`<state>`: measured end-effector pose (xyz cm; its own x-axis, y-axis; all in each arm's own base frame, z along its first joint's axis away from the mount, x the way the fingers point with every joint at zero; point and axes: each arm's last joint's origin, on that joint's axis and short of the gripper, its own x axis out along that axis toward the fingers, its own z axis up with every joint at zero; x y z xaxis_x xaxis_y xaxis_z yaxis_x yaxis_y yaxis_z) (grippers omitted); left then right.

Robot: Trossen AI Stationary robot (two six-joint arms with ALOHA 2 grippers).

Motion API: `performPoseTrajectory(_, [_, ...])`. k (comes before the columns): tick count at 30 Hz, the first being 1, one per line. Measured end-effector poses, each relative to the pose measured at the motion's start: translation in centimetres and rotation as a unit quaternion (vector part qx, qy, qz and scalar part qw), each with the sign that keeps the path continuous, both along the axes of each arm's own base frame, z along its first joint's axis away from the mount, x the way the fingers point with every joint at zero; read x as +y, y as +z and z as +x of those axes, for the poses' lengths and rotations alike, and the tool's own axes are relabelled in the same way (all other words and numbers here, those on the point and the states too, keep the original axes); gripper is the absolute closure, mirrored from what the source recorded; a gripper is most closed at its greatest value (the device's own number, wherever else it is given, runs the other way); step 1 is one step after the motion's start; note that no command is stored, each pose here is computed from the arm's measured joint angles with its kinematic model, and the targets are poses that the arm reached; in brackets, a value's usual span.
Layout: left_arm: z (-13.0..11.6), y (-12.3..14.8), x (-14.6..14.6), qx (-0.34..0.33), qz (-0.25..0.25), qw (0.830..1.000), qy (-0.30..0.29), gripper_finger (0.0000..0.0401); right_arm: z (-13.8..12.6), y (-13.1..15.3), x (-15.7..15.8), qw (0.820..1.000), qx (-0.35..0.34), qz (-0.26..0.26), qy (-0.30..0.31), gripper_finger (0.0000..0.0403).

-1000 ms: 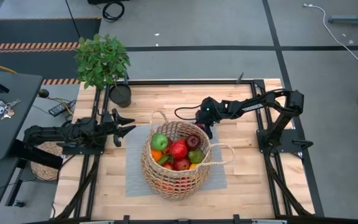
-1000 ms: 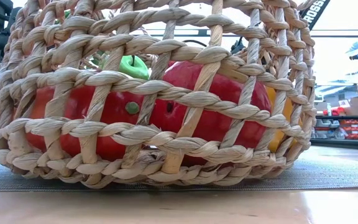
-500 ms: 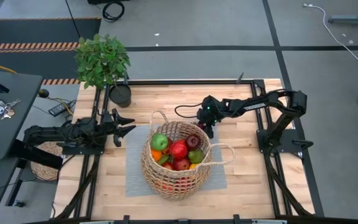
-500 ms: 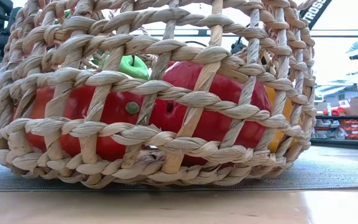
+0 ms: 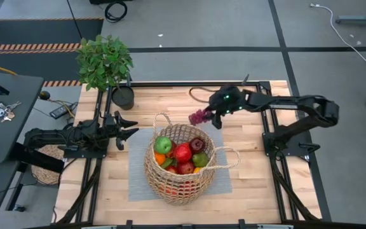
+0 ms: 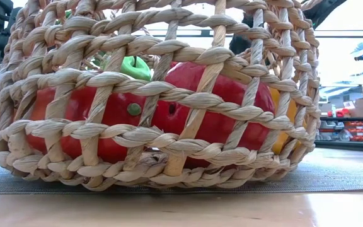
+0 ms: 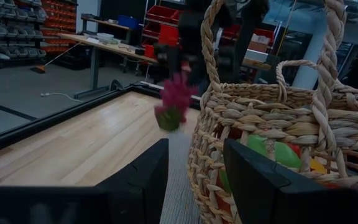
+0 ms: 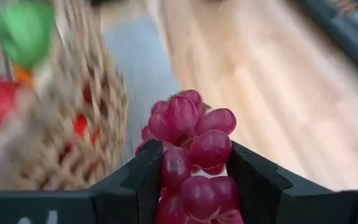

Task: Build produce basket
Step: Put the purple grapes into the basket

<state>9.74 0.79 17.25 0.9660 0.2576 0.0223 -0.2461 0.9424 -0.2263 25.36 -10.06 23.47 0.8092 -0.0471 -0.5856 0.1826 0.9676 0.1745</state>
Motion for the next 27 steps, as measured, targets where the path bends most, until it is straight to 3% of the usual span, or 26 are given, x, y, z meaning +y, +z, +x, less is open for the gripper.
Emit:
performPoseTrajectory(6, [0.0,0.0,0.0,0.0,0.0,1.0,0.0,0.0241,-1.4,4.2,0.4,0.996,-0.073,0.009,-0.048,0.0228])
performPoseTrajectory(11, [0.0,0.0,0.0,0.0,0.0,1.0,0.0,0.0241,-2.4,8.1,0.8,0.981,-0.172,0.035,-0.083,0.0228])
performPoseTrajectory(18, [0.0,0.0,0.0,0.0,0.0,1.0,0.0,0.0241,-3.5,12.9,1.4,0.923,-0.374,0.056,-0.076,0.0228])
performPoseTrajectory(23, [0.0,0.0,0.0,0.0,0.0,1.0,0.0,0.0241,-3.8,14.7,2.1,0.888,-0.454,0.057,-0.051,0.0228])
performPoseTrajectory(25, [0.0,0.0,0.0,0.0,0.0,1.0,0.0,0.0241,-3.7,14.7,2.3,0.89,-0.45,0.061,-0.047,0.0228])
performPoseTrajectory(27, [0.0,0.0,0.0,0.0,0.0,1.0,0.0,0.0241,-3.4,13.8,2.5,0.908,-0.41,0.073,-0.051,0.0228])
